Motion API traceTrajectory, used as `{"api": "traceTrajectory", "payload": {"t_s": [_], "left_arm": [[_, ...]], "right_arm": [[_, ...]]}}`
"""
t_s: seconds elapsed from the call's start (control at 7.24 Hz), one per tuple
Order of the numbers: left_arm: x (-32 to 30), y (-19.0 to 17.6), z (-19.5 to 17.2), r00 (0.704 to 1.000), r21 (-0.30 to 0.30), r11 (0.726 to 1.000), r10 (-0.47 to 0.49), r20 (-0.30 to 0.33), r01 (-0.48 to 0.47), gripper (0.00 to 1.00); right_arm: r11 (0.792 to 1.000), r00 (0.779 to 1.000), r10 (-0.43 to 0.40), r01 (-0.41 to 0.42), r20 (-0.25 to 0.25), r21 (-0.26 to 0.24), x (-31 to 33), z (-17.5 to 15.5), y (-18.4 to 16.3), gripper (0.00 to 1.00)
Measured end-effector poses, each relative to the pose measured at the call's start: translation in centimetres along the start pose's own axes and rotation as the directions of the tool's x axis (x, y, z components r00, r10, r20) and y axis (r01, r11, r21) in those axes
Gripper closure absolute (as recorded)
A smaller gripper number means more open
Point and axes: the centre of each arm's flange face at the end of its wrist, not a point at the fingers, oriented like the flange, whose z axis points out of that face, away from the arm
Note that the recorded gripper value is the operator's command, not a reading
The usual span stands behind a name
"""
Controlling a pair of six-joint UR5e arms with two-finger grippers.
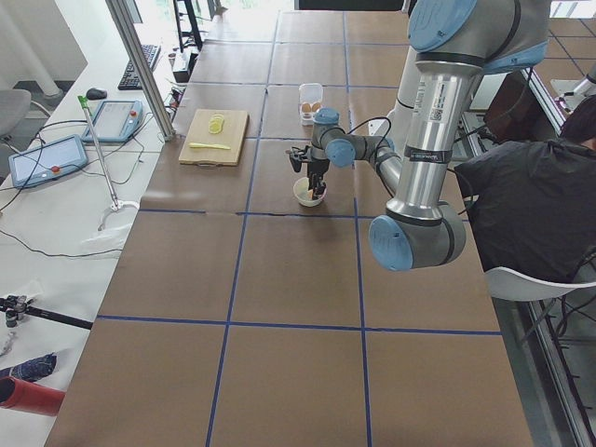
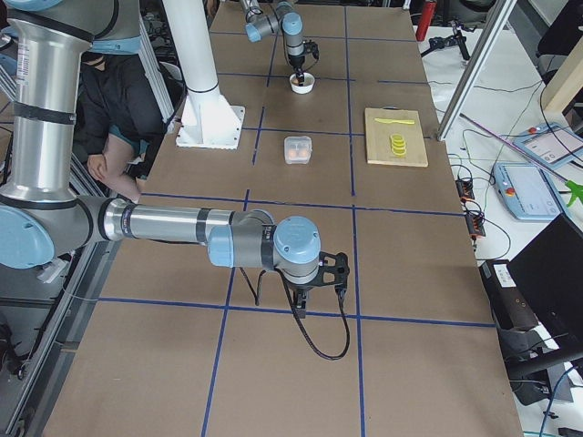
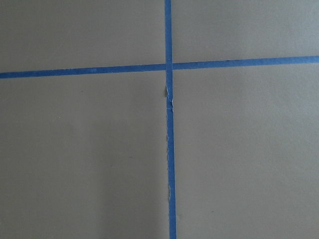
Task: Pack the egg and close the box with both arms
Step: 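Lower the left gripper into the bowl and grasp the brown egg, then lift the egg with the left gripper and carry it to the carton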
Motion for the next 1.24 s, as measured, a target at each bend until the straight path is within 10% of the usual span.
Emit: {"api": "traceTrajectory", "payload": {"t_s": [0.69, 1.24], "left_arm": [[0.9, -1.3, -8.1, 0.996, 0.032, 0.999, -0.027, -0.083, 0.03, 1.0], [13.6, -0.1, -12.6, 0.934, 0.122, 0.983, -0.085, -0.346, 0.135, 1.0]], "right_arm": [[1.0, 1.0, -0.01, 0.01, -0.004, 0.013, -0.7, -0.7, -0.4, 0.0], [0.995, 0.997, -0.071, 0.072, -0.013, 0.075, -3.9, -3.6, -1.7, 0.0]]}}
